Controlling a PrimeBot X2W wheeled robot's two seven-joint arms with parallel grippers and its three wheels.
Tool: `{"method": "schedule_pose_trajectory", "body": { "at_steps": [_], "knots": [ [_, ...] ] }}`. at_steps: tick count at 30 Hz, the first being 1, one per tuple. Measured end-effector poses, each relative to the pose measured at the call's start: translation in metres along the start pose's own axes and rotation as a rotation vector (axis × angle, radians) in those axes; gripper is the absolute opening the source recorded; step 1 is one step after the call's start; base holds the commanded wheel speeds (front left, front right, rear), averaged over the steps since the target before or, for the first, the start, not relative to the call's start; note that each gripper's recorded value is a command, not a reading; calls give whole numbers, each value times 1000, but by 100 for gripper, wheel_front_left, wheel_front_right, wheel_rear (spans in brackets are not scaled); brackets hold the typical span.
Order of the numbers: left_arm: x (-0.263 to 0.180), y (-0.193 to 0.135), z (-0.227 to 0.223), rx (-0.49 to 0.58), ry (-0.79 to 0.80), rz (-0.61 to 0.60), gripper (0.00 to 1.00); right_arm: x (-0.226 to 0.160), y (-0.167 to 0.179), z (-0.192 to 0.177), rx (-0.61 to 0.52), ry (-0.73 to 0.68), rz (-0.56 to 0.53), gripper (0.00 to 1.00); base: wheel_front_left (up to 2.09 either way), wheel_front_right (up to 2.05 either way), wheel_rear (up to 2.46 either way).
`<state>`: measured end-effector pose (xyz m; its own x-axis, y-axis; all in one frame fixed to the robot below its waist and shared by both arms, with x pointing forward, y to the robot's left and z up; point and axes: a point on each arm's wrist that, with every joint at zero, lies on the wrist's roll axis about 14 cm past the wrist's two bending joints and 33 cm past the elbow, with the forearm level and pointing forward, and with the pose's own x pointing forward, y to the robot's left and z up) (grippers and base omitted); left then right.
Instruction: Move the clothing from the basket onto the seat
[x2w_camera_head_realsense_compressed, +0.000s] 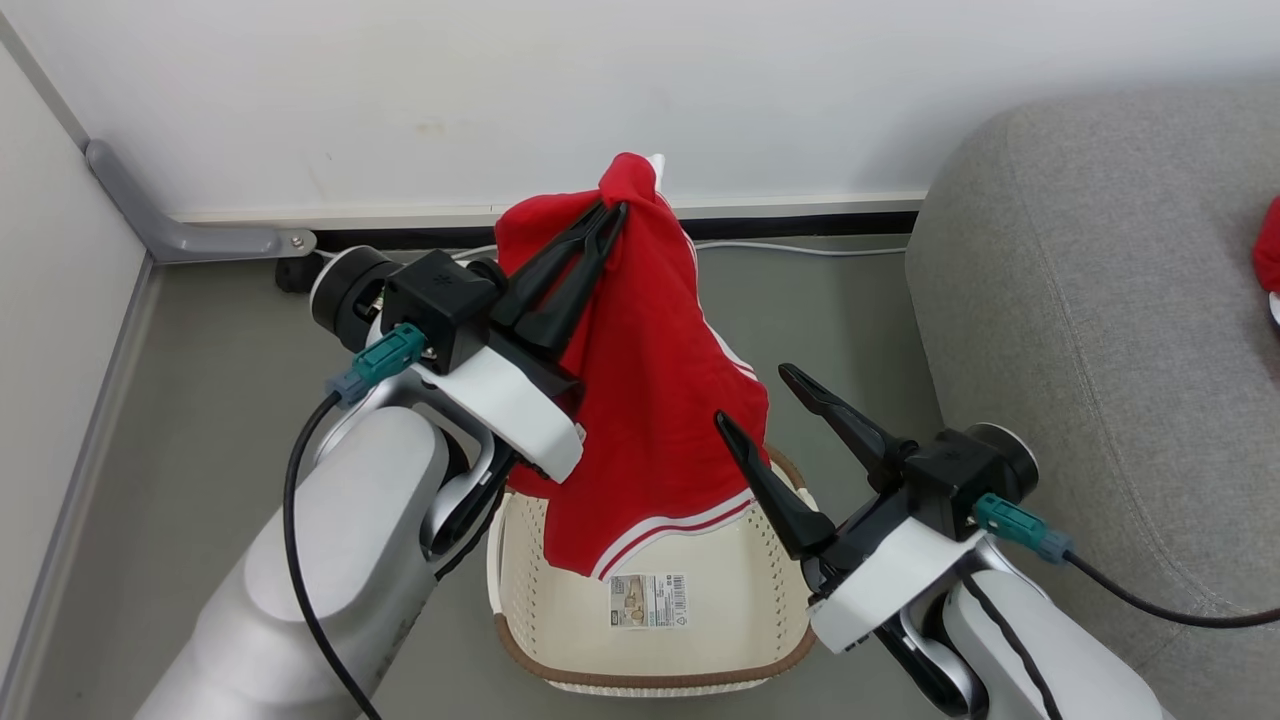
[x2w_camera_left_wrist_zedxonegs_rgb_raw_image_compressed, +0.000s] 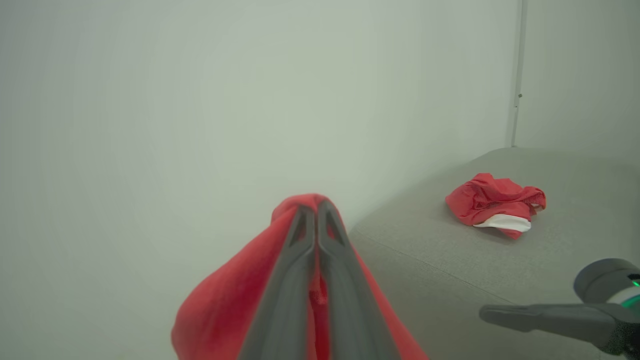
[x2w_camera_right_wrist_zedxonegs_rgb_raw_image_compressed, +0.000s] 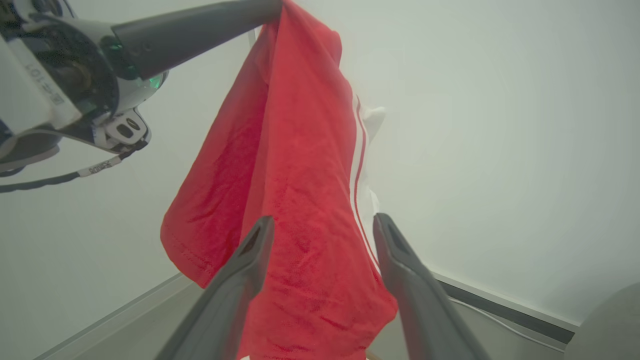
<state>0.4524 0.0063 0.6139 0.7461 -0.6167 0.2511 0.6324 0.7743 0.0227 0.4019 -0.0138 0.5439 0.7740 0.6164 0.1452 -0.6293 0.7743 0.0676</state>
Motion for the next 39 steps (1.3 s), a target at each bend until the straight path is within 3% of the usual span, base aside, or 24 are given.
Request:
{"method": "schedule_pose_trajectory", "body": {
  "at_steps": [21, 22, 23, 24, 31, 32, 33, 34, 39],
  "knots": [
    [3, -14, 3, -7, -20, -32, 0, 41, 11, -33, -39, 118, 60, 100, 0, 0, 0],
    [3, -15, 3, -8, -21, -33, 0, 41, 9, -37, -41, 133, 56, 82, 0, 0, 0],
    [2, -15, 2, -8, -19, -33, 0, 41, 7, -40, -42, 145, 51, 45, 0, 0, 0],
    [2, -15, 1, -9, -17, -34, 0, 41, 6, -42, -43, 153, 49, 0, 0, 0, 0],
    [4, -16, -6, -27, -10, -34, 0, 48, 5, -36, -10, 132, 41, 0, 0, 0, 0],
    [4, -16, -6, -29, -11, -35, 18, 49, 4, -34, -9, 124, 39, 0, 0, 0, 0],
    [5, -16, -7, -31, -10, -36, 45, 49, 3, -32, -8, 118, 36, 0, 0, 0, 0],
    [6, -17, -8, -33, -9, -37, 99, 49, 2, -30, -7, 112, 33, 0, 0, 0, 0],
    [8, -19, -12, -43, -3, -41, 100, 50, -2, -17, -1, 70, 19, 0, 0, 0, 0]
  ]
}}
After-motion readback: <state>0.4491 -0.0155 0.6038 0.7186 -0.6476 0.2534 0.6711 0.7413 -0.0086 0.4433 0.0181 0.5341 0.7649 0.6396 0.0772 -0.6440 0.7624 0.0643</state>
